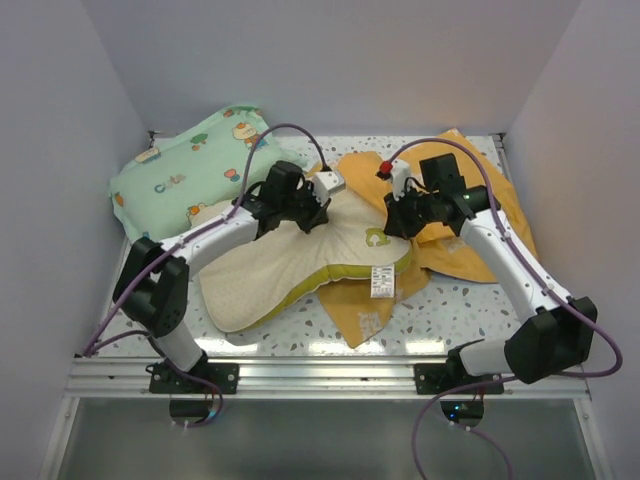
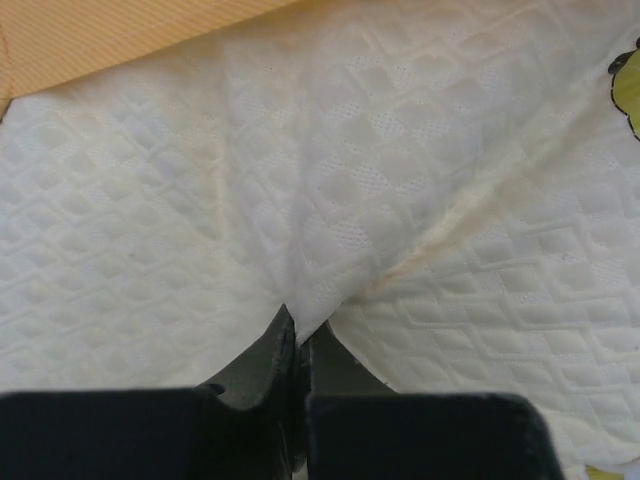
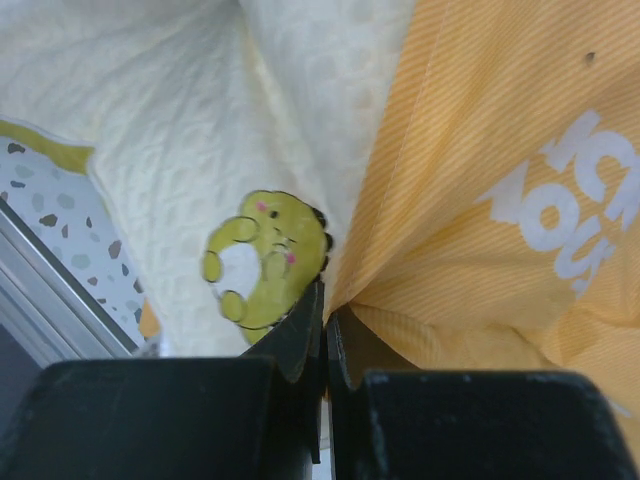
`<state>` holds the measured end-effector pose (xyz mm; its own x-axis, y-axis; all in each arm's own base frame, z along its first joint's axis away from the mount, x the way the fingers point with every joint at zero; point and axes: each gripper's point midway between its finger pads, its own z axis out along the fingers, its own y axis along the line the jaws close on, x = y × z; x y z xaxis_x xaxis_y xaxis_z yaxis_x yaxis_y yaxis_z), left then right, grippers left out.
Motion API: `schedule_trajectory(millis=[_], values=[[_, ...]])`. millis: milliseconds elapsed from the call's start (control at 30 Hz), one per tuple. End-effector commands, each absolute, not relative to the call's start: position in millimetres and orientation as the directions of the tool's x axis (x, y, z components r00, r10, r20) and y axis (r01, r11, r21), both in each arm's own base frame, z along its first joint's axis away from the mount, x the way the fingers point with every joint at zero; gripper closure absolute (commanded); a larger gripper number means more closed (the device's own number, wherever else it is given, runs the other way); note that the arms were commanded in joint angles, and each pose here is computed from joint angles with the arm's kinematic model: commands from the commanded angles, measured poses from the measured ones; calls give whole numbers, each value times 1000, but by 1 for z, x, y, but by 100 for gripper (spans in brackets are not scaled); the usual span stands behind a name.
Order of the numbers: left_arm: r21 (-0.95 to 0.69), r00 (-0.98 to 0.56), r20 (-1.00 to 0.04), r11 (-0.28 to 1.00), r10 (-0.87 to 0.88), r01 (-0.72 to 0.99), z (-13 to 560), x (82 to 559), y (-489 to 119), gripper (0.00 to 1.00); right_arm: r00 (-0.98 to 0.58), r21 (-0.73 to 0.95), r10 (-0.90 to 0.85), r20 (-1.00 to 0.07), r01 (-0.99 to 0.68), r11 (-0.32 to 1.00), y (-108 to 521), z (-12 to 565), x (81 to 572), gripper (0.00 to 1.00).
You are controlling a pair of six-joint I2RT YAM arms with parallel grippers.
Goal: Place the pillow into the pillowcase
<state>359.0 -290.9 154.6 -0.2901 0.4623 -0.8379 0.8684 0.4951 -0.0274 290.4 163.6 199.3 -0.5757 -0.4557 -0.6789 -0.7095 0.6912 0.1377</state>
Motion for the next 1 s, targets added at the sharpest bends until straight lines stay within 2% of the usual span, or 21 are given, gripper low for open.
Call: schedule_trajectory(millis=[0, 233, 367, 500, 667, 767, 833, 967], values=[[158, -166, -918, 716, 360, 680, 192, 424, -295, 100, -596, 223, -456, -661, -736, 639, 177, 201, 280, 100], [183, -277, -878, 809, 390, 558, 149, 450, -280, 100, -593, 204, -449, -668, -726, 657, 176, 208, 288, 100], [90, -276, -907, 785, 319, 612, 159, 444, -262, 100, -595, 82, -488, -638, -683, 726, 145, 201, 298, 100], [28, -349, -902, 839, 256, 543, 165, 452, -218, 100, -626, 20, -537, -565, -662, 750, 123, 178, 298, 100], [-18, -357, -913, 854, 198, 520, 171, 456, -232, 100, -643, 172, -518, -565, -705, 688, 147, 163, 282, 100], [-15, -358, -913, 860, 196, 510, 169, 459, -253, 100, -639, 283, -465, -613, -727, 626, 171, 181, 277, 100], [-3, -338, -918, 849, 208, 529, 173, 455, -276, 100, -618, 363, -415, -667, -757, 544, 193, 203, 273, 100], [-73, -379, -913, 854, 150, 516, 168, 457, -299, 100, -631, 510, -348, -693, -770, 383, 225, 235, 257, 100]])
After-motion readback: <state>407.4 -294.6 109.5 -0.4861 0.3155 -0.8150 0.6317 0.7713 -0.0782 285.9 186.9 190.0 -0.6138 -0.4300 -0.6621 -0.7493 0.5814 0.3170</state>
